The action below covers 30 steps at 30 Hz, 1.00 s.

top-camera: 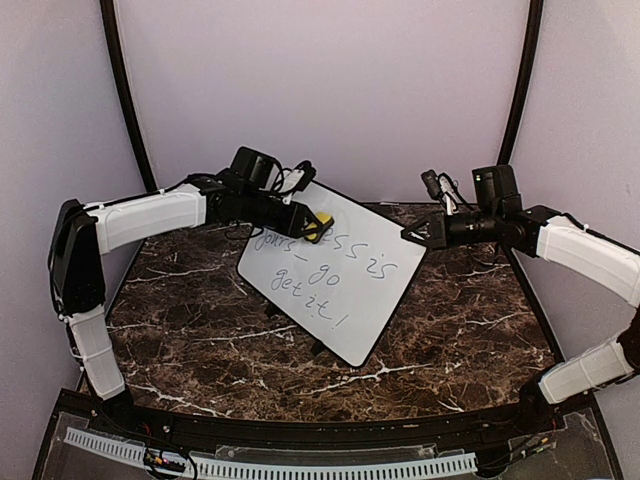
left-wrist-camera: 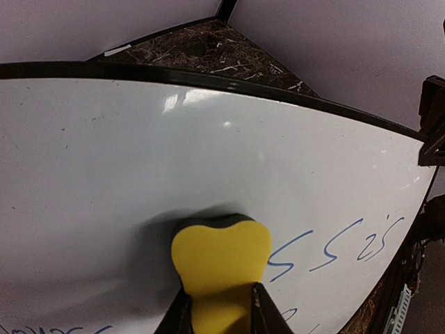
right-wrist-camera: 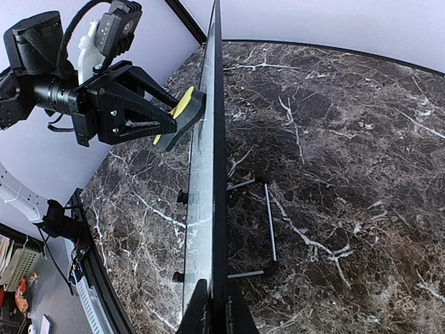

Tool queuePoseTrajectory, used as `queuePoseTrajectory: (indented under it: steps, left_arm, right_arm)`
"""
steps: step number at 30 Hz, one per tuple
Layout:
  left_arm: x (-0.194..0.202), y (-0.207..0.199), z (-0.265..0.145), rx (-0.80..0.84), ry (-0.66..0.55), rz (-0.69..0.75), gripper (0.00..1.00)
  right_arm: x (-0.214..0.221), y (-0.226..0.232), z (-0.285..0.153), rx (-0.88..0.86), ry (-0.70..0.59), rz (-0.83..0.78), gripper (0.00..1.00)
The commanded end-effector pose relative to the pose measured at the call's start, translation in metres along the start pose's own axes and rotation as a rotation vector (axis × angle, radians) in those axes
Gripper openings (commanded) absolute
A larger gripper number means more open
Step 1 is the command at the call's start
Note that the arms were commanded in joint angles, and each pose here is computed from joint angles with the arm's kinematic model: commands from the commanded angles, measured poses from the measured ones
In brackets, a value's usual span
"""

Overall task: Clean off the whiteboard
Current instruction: Erase the center of the whiteboard.

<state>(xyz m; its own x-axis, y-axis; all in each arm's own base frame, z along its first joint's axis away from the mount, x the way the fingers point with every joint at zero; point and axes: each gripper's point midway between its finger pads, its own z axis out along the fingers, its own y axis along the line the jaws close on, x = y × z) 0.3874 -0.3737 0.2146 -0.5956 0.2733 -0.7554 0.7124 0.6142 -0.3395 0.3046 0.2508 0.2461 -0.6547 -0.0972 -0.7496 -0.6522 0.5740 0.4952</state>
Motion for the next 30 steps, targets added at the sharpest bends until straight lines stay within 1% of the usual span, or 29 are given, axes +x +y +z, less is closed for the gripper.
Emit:
queuePoseTrajectory:
  steps: [1,4,6,10,16,21,27,30]
  left_arm:
    - [0.011,0.009,0.011,-0.034,0.033,0.005,0.12]
    - [0.023,0.009,0.01,-0.027,0.05,-0.014,0.12]
    - [0.04,0.01,0.011,-0.023,0.076,-0.033,0.12]
    - [0.059,0.01,0.006,-0.019,0.099,-0.057,0.12]
    - [0.071,0.008,0.002,-0.016,0.111,-0.068,0.12]
    - [0.059,0.007,0.005,-0.012,0.085,-0.058,0.12]
    - [0.014,0.003,0.007,-0.008,0.018,-0.014,0.12]
    - [0.007,0.004,0.01,-0.017,0.015,-0.001,0.12]
  right_arm:
    - [-0.01,0.037,0.004,-0.128,-0.03,-0.207,0.0]
    - [-0.009,0.036,0.004,-0.127,-0.029,-0.206,0.0]
    - [-0.009,0.035,0.005,-0.129,-0.028,-0.205,0.0]
    - [-0.008,0.035,0.006,-0.131,-0.024,-0.202,0.0]
    - [-0.009,0.035,0.006,-0.131,-0.026,-0.203,0.0]
    - [-0.008,0.035,0.006,-0.131,-0.024,-0.202,0.0]
    - [-0.008,0.035,0.006,-0.129,-0.024,-0.202,0.0]
    - [-0.008,0.036,0.005,-0.127,-0.027,-0.205,0.0]
